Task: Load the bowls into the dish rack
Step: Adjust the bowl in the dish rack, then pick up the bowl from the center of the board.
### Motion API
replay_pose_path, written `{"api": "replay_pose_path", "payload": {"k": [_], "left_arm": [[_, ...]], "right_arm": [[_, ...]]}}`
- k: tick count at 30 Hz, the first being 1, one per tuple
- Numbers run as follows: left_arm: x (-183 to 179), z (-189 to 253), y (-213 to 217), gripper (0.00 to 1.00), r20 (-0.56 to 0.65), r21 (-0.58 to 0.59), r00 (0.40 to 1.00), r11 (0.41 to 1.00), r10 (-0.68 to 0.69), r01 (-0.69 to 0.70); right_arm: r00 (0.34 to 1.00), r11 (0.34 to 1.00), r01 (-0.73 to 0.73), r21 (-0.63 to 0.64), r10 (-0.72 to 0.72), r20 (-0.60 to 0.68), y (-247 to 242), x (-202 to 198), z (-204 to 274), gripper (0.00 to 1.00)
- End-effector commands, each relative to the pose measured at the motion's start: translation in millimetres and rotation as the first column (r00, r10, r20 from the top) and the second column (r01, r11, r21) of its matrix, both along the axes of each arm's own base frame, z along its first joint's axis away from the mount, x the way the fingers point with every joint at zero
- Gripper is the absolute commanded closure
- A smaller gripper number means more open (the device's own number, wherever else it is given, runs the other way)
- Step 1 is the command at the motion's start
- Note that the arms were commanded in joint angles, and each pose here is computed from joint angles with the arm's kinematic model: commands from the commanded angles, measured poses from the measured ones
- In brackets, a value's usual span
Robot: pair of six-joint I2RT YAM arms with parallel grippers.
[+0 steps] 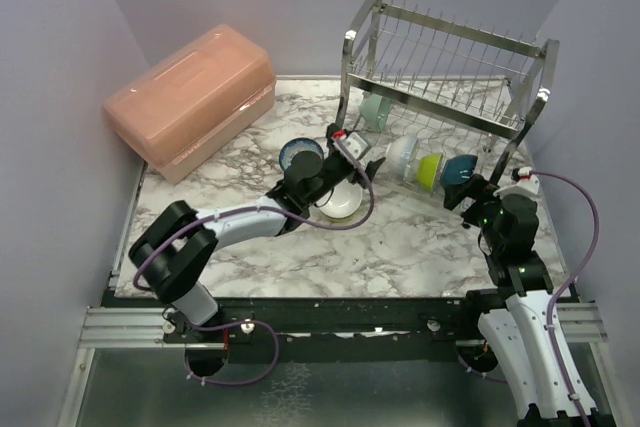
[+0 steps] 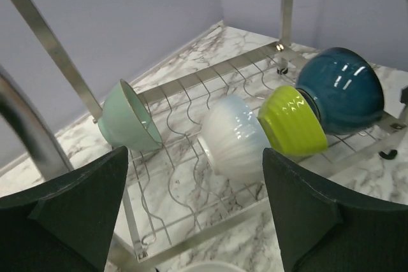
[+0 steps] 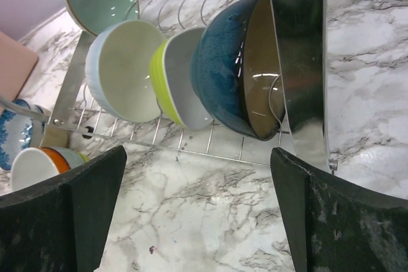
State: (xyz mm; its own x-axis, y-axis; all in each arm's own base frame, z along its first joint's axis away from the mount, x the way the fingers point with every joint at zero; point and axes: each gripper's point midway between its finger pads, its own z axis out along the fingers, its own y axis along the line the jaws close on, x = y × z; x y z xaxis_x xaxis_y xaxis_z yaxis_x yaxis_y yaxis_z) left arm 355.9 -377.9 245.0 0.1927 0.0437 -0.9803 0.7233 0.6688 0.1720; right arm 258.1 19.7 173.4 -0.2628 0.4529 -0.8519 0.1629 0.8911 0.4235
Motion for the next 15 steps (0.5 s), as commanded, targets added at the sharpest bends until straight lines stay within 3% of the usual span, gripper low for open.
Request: {"api": "replay_pose_path", "payload": {"k": [1, 9, 15], "left_arm": [[-29.4, 12.0, 37.0, 0.14, -0.064, -0.111, 0.997, 0.993, 0.035, -0.042], [-70.1, -24.4, 116.6, 0.13, -0.268, -0.143, 0.946, 0.963, 0.185, -0.228], [-94.2, -74.7, 140.5, 0.08, -0.531, 0.001, 0.807, 0.953, 0.258, -0.303]], "right_arm": [[0.999, 0.998, -0.052, 0.048, 0.052, -0.01, 11.9, -7.7, 12.2, 0.0], [0.989, 0.98, -0.137, 0.146, 0.144, -0.043, 33.7, -23.4, 16.0, 0.0], [0.986, 0.975, -0.135, 0.178, 0.15, -0.073, 36.7, -31.2, 13.8, 0.0]]}}
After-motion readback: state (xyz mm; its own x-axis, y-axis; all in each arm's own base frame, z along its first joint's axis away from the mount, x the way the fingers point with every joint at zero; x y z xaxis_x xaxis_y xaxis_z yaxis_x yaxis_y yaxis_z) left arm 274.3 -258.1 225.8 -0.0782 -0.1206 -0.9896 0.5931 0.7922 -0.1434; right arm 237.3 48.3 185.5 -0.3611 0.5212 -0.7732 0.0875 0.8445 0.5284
